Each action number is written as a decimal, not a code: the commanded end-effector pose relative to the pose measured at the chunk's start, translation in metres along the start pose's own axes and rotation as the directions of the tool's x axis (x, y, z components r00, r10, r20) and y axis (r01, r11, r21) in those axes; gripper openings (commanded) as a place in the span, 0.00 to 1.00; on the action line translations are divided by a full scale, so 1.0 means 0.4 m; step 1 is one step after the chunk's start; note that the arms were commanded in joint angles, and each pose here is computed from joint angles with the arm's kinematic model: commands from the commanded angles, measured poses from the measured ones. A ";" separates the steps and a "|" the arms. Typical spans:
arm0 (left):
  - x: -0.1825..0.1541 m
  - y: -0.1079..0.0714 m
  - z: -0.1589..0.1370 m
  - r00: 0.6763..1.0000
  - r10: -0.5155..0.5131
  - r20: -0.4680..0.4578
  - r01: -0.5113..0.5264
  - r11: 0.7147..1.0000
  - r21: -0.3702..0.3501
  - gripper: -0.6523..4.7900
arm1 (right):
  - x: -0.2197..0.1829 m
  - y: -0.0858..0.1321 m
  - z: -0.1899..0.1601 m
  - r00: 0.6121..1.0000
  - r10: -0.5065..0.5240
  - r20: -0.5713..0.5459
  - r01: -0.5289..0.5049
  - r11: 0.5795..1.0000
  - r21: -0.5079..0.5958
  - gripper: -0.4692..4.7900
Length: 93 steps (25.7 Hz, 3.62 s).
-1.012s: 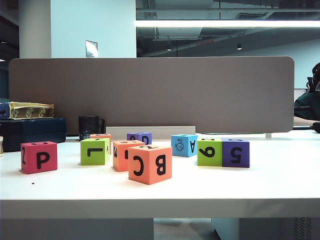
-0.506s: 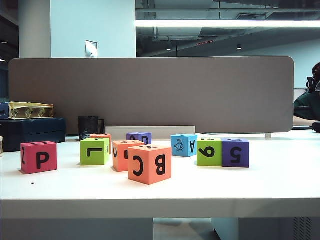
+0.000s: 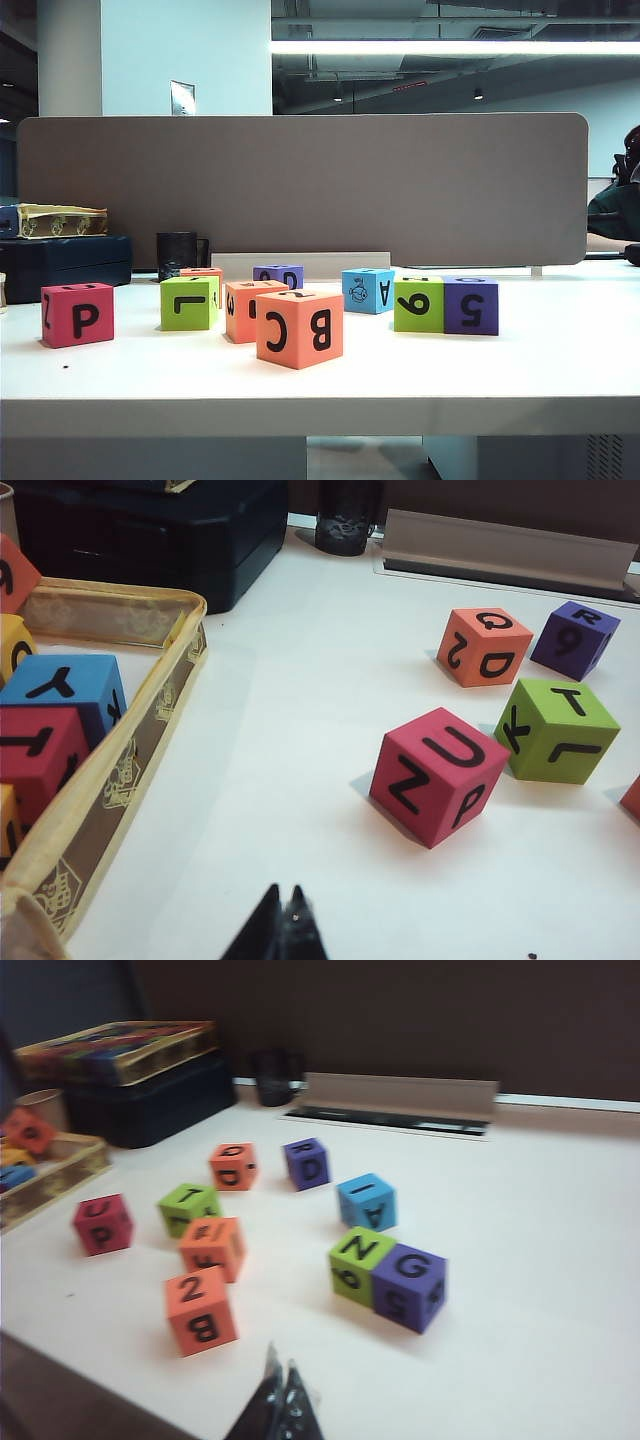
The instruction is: Select the appropriate blocks from the scattered letter blocks on the table and arrange them in a row to spell out "TURING".
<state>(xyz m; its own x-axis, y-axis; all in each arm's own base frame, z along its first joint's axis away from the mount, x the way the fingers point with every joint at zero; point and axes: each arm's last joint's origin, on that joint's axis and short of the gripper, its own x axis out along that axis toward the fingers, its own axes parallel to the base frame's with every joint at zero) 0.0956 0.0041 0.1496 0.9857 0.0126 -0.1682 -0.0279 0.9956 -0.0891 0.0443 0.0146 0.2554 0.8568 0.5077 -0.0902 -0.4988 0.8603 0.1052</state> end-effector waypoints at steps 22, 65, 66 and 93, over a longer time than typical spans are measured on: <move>0.000 0.000 0.000 1.000 -0.004 -0.003 0.004 1.000 -0.004 0.11 | -0.040 0.030 0.057 0.996 0.049 0.080 -0.045 0.998 -0.049 0.09; -0.007 -0.018 0.015 0.972 -0.235 0.002 0.233 0.962 -0.143 0.11 | -0.041 0.039 0.018 0.977 0.203 -0.064 -0.189 0.965 0.181 0.09; -0.012 -0.021 0.029 0.967 -0.253 0.018 0.253 0.955 -0.154 0.11 | -0.041 0.039 0.017 0.977 0.203 -0.064 -0.189 0.965 0.181 0.09; 0.073 -0.064 0.338 0.926 -0.351 -0.139 0.330 0.932 -0.149 0.11 | -0.043 0.041 0.034 0.980 0.200 -0.019 -0.196 0.971 0.140 0.09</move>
<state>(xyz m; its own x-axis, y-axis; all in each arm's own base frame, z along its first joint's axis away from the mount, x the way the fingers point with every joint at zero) 0.1459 -0.0068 0.2794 0.9059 -0.3343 -0.2602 0.2537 0.9200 -0.2988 0.0259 0.0193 0.2671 0.7340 0.6684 -0.1201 -0.6190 0.7312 0.2867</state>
